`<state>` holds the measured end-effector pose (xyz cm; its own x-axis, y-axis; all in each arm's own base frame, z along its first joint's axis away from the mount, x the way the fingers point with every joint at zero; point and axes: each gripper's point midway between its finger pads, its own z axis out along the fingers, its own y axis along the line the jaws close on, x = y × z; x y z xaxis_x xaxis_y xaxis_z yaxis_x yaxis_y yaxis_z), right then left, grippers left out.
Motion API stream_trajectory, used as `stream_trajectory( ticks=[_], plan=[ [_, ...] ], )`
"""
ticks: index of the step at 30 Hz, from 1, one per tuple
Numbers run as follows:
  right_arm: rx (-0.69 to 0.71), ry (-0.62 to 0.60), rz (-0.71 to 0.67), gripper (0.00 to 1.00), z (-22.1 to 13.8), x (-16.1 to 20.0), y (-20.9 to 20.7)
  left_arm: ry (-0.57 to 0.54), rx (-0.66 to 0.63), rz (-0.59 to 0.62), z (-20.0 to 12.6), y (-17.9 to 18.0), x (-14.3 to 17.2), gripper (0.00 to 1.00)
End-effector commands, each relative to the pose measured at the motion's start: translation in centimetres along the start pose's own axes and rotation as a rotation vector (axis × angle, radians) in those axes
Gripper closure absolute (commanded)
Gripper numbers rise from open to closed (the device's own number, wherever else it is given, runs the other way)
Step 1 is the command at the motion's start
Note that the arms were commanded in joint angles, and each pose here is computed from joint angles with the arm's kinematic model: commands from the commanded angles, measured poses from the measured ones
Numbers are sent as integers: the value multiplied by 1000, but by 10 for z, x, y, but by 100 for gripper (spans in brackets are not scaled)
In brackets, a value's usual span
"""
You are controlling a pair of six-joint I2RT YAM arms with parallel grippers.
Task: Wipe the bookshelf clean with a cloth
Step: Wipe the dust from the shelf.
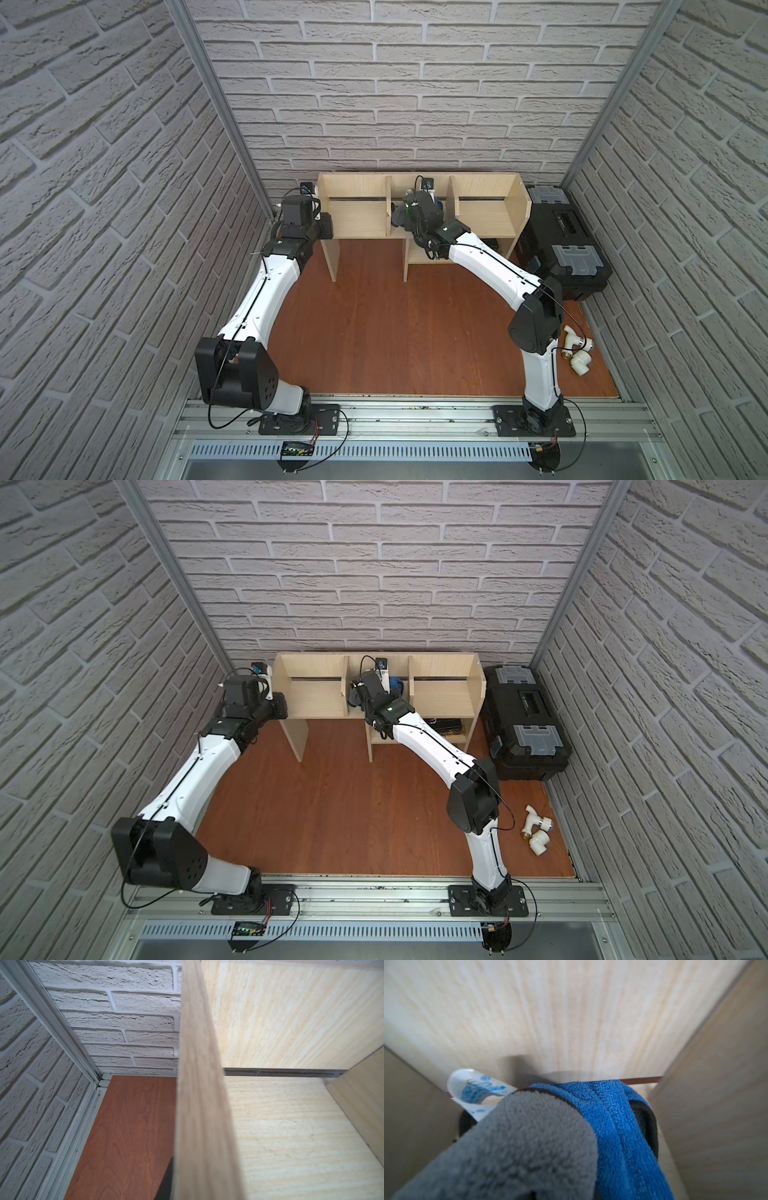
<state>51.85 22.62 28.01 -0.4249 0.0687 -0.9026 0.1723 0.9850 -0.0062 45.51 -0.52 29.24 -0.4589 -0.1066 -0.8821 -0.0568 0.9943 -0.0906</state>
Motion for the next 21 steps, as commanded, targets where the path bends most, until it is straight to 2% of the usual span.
stream_trajectory(
  ticks=[1,4,7,9,11,14,18,21],
  plan=[
    [117,-58,-2,97,-21,-19,-37,23,107,-128,-12,-16,5,100],
    [27,-3,-4,97,-19,-5,-22,30,107,-137,-9,-15,7,100],
    [-236,74,-5,97,-20,10,29,29,106,-137,-8,-14,8,100],
    [-355,103,5,97,-26,16,53,31,105,-135,-7,-13,9,100],
    [-401,112,12,98,-34,17,62,38,101,-132,-5,-13,11,100],
    [-364,83,37,97,-45,9,49,36,113,-132,-5,-15,11,100],
    [-413,-29,88,97,-89,-24,26,16,173,-146,-11,-25,4,99],
    [-445,-107,93,97,-131,-41,6,-19,186,-165,-21,-26,-3,73]
  ],
)
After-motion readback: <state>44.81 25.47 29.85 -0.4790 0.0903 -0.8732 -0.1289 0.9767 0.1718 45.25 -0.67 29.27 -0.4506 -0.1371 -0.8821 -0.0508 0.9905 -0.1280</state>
